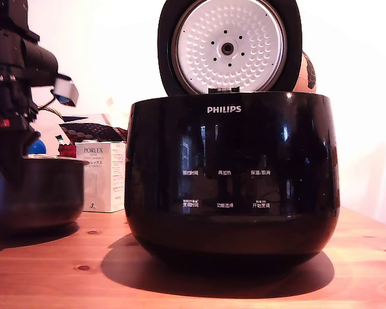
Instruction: Pick up the metallic pot next to the rice cooker
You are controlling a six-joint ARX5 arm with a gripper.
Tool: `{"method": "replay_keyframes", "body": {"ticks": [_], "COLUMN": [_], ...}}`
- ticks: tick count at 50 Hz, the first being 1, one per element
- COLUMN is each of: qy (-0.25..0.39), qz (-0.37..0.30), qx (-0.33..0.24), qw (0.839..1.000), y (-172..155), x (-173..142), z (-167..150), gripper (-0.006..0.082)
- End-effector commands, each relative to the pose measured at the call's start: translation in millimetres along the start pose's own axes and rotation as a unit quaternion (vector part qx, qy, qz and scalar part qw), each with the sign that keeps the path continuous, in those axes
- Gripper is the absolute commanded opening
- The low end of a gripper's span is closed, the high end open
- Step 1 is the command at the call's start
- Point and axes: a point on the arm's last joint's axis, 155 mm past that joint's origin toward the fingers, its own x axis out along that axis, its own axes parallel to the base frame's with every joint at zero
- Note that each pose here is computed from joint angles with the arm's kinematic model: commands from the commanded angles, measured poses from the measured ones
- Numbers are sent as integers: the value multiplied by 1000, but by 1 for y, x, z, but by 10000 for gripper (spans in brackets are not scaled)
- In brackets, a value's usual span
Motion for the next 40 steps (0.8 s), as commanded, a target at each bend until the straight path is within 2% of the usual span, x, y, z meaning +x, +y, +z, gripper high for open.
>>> {"method": "replay_keyframes", "body": {"ticks": [1, 8, 16, 23, 32, 40], "qy": [1, -5, 31, 31, 17, 28], "qz": [-8, 7, 42, 66, 88, 81], "qx": [-14, -13, -10, -7, -3, 7], "qw": [1000, 1000, 999, 997, 996, 996], "y": [-10, -10, -6, -8, -20, -44], "x": [-4, -14, -27, -41, -61, -74], "z": [-5, -5, -17, -14, -5, -5], "gripper": [-24, -24, -24, -24, -24, -24]}}
